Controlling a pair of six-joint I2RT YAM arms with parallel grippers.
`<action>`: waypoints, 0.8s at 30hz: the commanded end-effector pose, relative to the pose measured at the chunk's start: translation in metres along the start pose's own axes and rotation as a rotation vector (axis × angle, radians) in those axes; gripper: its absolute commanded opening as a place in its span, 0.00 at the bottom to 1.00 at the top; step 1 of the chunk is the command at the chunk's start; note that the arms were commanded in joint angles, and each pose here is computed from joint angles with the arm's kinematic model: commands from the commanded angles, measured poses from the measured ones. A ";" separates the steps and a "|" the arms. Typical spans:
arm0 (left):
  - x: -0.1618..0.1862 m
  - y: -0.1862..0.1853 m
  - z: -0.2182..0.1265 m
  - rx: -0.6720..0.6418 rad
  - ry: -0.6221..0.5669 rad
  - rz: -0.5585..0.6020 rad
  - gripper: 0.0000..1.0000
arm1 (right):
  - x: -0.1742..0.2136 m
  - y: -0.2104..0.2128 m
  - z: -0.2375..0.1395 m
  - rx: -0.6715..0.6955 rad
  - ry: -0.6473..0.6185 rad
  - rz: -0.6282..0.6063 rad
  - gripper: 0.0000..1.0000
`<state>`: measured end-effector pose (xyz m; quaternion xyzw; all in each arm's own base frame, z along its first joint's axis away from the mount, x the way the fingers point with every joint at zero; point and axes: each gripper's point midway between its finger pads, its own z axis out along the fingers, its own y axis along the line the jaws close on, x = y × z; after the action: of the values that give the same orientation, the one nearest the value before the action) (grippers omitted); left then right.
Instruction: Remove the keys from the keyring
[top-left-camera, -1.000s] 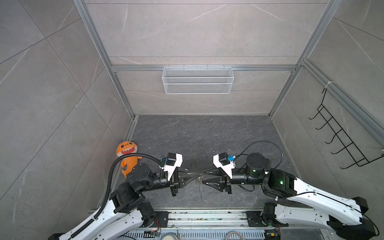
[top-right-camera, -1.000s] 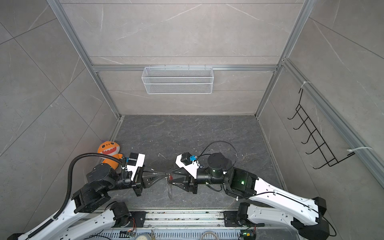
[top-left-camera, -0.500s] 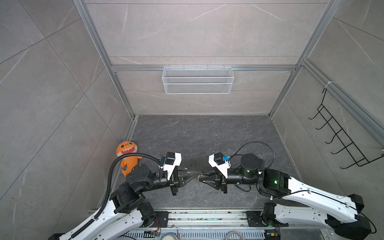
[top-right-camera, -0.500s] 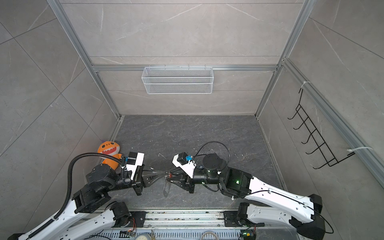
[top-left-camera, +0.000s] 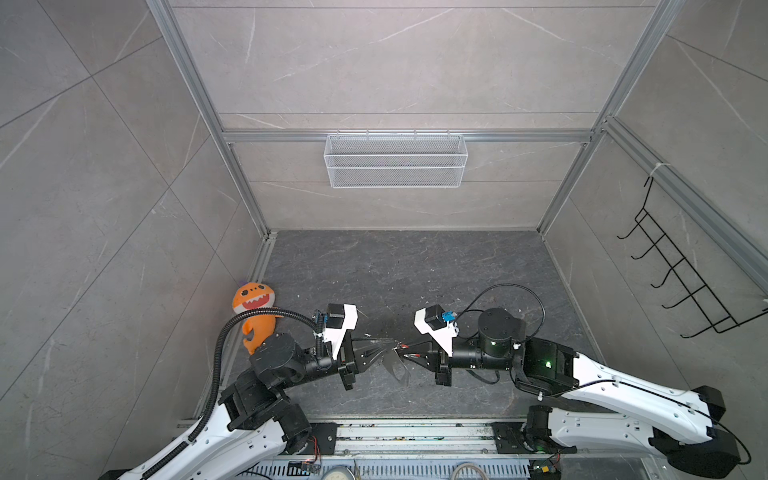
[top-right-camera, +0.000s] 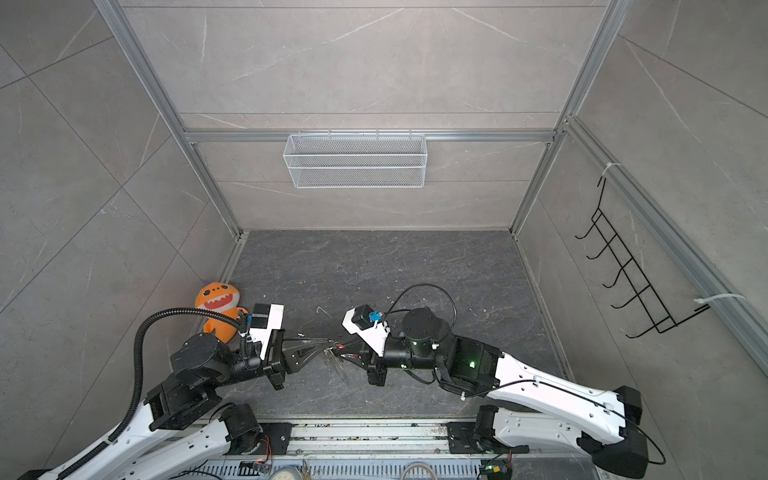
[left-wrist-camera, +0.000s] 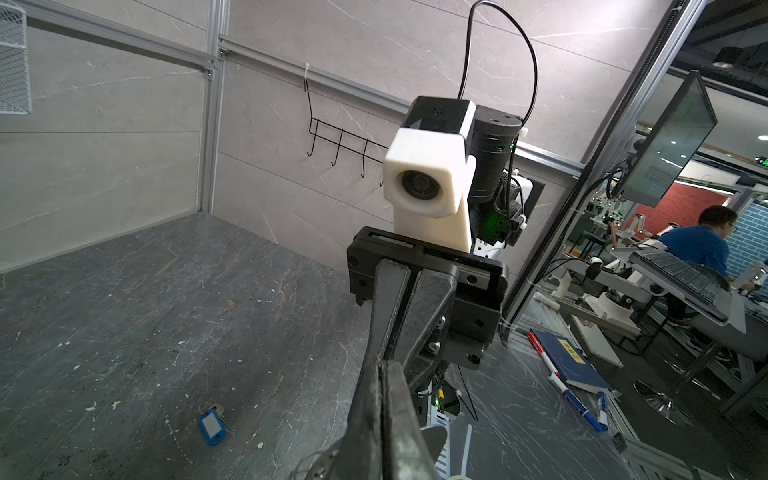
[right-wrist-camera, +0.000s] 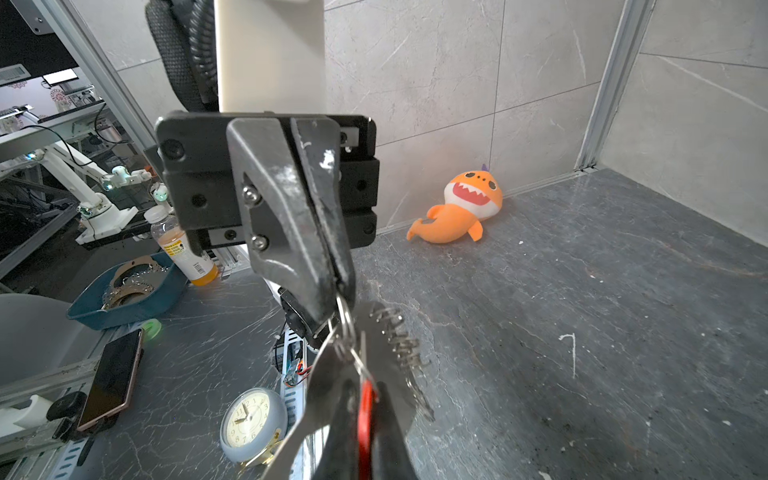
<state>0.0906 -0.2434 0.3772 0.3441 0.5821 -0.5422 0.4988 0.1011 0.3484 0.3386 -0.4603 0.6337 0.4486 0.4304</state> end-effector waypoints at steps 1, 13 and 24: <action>-0.033 -0.009 -0.007 0.016 -0.134 0.024 0.00 | 0.005 0.003 0.006 -0.005 0.023 -0.019 0.00; -0.028 -0.015 -0.005 0.057 -0.114 0.031 0.00 | 0.017 0.006 0.017 -0.013 0.047 -0.022 0.00; -0.016 -0.026 -0.007 0.104 -0.010 0.058 0.00 | 0.009 0.016 -0.017 -0.022 0.056 -0.040 0.44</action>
<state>0.0811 -0.2438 0.3731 0.3603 0.5787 -0.5518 0.4804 0.0901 0.3444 0.3322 -0.4773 0.6347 0.4350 0.4245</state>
